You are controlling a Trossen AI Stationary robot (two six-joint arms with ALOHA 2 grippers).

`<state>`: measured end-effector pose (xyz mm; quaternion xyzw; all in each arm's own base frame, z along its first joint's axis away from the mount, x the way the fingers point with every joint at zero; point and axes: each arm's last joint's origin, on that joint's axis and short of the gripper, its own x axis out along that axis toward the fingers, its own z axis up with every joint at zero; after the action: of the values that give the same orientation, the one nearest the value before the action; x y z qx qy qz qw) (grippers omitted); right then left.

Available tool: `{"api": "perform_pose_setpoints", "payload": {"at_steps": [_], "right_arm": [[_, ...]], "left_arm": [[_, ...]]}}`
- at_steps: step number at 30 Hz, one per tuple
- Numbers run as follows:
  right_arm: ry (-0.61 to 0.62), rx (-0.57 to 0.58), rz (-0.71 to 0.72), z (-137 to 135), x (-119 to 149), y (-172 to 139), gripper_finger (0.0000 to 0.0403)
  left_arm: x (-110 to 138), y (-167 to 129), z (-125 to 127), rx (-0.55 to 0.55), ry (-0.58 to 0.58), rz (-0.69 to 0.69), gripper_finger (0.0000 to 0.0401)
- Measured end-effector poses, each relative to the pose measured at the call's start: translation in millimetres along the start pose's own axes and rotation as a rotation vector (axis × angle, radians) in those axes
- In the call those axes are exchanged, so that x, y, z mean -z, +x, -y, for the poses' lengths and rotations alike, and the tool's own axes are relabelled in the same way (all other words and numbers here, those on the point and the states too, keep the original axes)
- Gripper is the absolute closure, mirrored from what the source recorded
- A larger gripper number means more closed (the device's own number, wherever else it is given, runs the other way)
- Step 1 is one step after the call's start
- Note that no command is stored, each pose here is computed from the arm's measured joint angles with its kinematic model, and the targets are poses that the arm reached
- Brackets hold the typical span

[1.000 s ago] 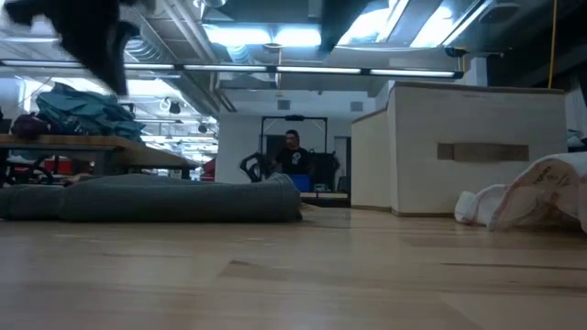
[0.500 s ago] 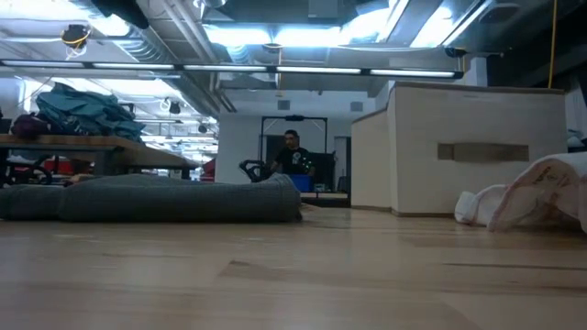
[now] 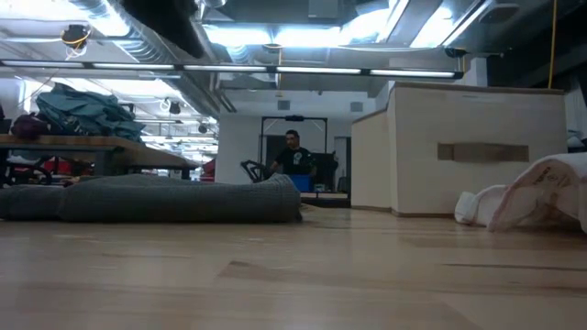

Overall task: Fold towel
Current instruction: Move the folded gray kitchen towel to the top left of the table

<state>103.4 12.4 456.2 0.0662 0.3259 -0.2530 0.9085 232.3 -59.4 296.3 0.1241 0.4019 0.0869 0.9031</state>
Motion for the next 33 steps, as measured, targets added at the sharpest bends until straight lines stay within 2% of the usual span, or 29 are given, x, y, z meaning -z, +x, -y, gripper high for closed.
{"api": "perform_pose_setpoints", "payload": {"at_steps": [4, 7, 12, 17, 21, 27, 33], "right_arm": [[0.076, -0.049, 0.067, 6, 27, 13, 0.0237], [0.089, -0.079, 0.116, 4, 44, 27, 0.0237], [0.096, -0.138, 0.112, -6, 73, 59, 0.0237], [0.121, -0.242, 0.118, -25, 92, 91, 0.0237], [0.143, -0.313, 0.137, -40, 103, 115, 0.0237], [0.185, -0.350, 0.199, -56, 110, 138, 0.0237], [0.192, -0.358, 0.189, -68, 110, 152, 0.0237]], "left_arm": [[-10, 40, 6, -0.025, 0.016, -0.021, 0.0382], [-13, 69, 4, -0.043, 0.010, -0.042, 0.0397], [-7, 115, -5, 0.042, -0.030, -0.134, 0.0398], [5, 150, -16, 0.050, -0.056, -0.225, 0.0399], [16, 169, -25, 0.059, -0.105, -0.292, 0.0400], [30, 187, -47, 0.009, -0.208, -0.365, 0.0400], [45, 192, -84, -0.116, -0.234, -0.445, 0.0400]]}}
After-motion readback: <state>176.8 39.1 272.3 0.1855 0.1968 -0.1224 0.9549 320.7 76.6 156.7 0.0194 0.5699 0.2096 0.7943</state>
